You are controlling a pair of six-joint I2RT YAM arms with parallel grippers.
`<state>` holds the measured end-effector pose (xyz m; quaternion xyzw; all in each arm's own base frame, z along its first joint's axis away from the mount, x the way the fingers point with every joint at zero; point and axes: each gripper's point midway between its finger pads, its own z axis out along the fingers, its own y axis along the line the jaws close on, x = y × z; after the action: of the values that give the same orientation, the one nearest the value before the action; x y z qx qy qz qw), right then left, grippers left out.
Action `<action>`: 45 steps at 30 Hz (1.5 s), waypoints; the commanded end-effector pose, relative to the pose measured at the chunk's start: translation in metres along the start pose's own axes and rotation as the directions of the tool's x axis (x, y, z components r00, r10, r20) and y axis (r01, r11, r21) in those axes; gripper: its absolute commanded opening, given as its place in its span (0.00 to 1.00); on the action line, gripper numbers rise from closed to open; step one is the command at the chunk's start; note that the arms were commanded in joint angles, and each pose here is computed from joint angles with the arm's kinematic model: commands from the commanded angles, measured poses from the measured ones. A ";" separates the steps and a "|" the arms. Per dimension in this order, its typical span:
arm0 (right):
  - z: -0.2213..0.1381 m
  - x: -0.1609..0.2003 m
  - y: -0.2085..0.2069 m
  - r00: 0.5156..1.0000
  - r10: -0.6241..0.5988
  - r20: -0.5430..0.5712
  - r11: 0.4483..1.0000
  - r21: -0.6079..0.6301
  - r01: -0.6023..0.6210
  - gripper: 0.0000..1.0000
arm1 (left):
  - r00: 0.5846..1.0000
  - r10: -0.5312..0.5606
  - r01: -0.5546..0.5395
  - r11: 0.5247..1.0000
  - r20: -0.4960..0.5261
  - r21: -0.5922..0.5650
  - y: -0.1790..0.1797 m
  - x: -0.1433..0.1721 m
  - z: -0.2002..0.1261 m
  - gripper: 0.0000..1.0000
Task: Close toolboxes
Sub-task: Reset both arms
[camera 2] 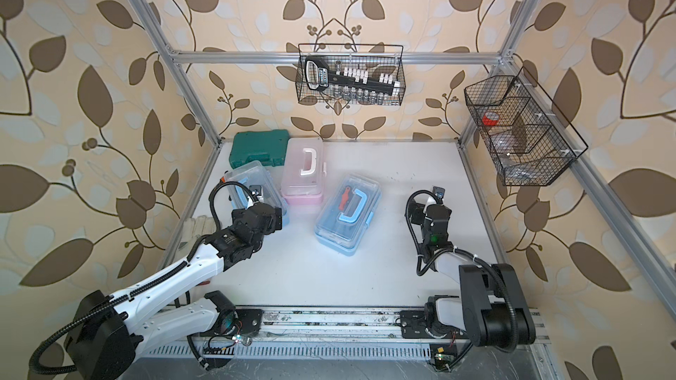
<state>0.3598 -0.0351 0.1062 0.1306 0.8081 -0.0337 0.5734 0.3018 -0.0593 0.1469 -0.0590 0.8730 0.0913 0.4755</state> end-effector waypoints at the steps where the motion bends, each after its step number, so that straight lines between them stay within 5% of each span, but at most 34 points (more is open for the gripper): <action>1: -0.001 -0.028 0.008 0.991 -0.038 0.130 0.998 -0.044 0.044 0.98 | 0.996 -0.044 0.045 0.999 0.081 -0.020 0.010 -0.016 0.013 0.99; 11: 0.005 -0.014 0.010 0.987 -0.034 0.160 0.992 -0.118 0.053 0.98 | 0.983 -0.052 0.040 0.997 0.177 0.066 0.026 -0.017 0.039 0.99; 25: 0.004 -0.011 0.016 0.985 -0.064 0.161 0.989 -0.120 0.084 0.99 | 0.971 -0.116 0.090 0.988 0.211 0.127 0.050 -0.004 0.091 0.99; 30: 0.004 -0.012 0.016 0.985 -0.064 0.161 0.989 -0.120 0.084 0.99 | 0.980 -0.125 0.097 0.979 0.152 0.179 0.045 0.013 0.111 0.99; 34: 0.004 -0.012 0.016 0.985 -0.064 0.161 0.989 -0.120 0.084 0.99 | 0.981 -0.159 0.150 0.985 0.115 0.082 0.061 0.016 0.118 0.99; 45: 0.005 -0.010 0.022 0.984 -0.084 0.156 0.984 -0.144 0.107 0.99 | 0.980 -0.157 0.148 0.986 0.120 0.084 0.060 0.015 0.118 0.99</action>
<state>0.3721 -0.0241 0.1158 0.0654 0.7687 -0.0154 0.6360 0.3953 0.0178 0.1498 -0.0843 0.7595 0.0130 0.6449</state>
